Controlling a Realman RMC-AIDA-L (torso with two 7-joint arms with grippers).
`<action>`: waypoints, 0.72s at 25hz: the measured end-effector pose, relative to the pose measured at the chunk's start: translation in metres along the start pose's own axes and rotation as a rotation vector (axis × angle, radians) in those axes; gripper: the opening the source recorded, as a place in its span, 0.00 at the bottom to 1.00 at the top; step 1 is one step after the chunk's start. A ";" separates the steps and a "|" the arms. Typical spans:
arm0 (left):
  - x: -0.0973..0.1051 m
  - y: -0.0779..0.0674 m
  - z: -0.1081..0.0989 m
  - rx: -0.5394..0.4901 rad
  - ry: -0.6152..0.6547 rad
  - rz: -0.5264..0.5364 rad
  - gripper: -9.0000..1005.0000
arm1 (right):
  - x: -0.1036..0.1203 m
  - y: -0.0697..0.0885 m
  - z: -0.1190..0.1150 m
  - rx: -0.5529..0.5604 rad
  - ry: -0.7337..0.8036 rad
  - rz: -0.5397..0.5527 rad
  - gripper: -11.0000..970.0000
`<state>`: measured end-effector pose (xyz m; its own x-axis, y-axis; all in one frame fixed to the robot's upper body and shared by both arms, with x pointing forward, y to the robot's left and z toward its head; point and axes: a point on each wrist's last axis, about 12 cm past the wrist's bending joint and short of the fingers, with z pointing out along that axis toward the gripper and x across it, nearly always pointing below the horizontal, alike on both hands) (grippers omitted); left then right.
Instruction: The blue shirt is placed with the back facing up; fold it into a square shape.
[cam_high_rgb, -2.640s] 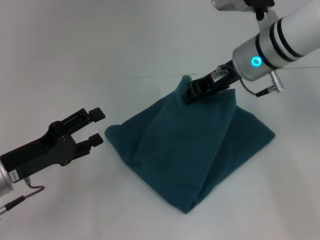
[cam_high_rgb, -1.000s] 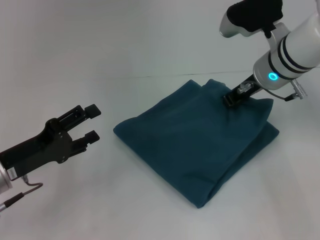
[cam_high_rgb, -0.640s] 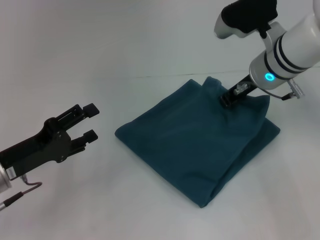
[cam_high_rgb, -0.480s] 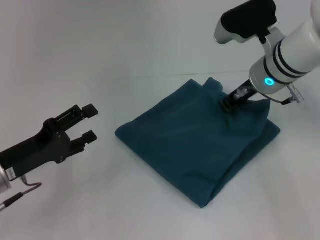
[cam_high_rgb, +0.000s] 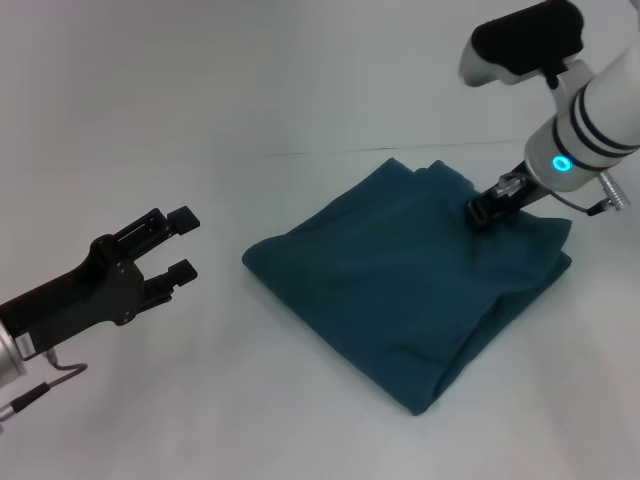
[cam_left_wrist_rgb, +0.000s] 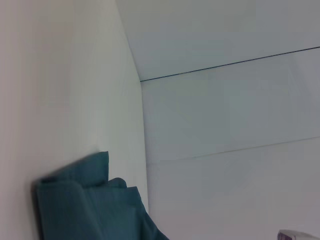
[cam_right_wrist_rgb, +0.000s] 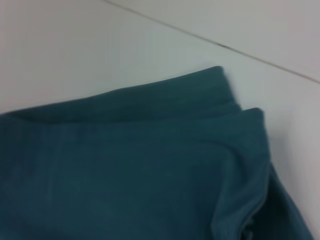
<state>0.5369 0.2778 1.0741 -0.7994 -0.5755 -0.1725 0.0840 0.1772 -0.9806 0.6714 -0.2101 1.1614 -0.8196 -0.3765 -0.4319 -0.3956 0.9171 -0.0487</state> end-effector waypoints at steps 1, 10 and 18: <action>0.000 0.000 0.000 0.000 0.000 0.000 0.92 | 0.000 -0.003 -0.001 0.003 -0.006 0.013 0.13; 0.000 -0.001 0.001 0.003 0.002 0.001 0.92 | -0.007 -0.025 -0.013 0.025 -0.065 0.095 0.35; 0.000 -0.001 0.002 0.005 0.003 0.002 0.92 | -0.014 -0.037 -0.018 0.027 -0.142 0.161 0.51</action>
<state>0.5383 0.2762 1.0753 -0.8008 -0.5730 -0.1746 0.0890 0.1744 -0.9806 0.6899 -0.2407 1.1850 -0.8041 -0.2047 -0.5582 -0.2515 0.9678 0.0074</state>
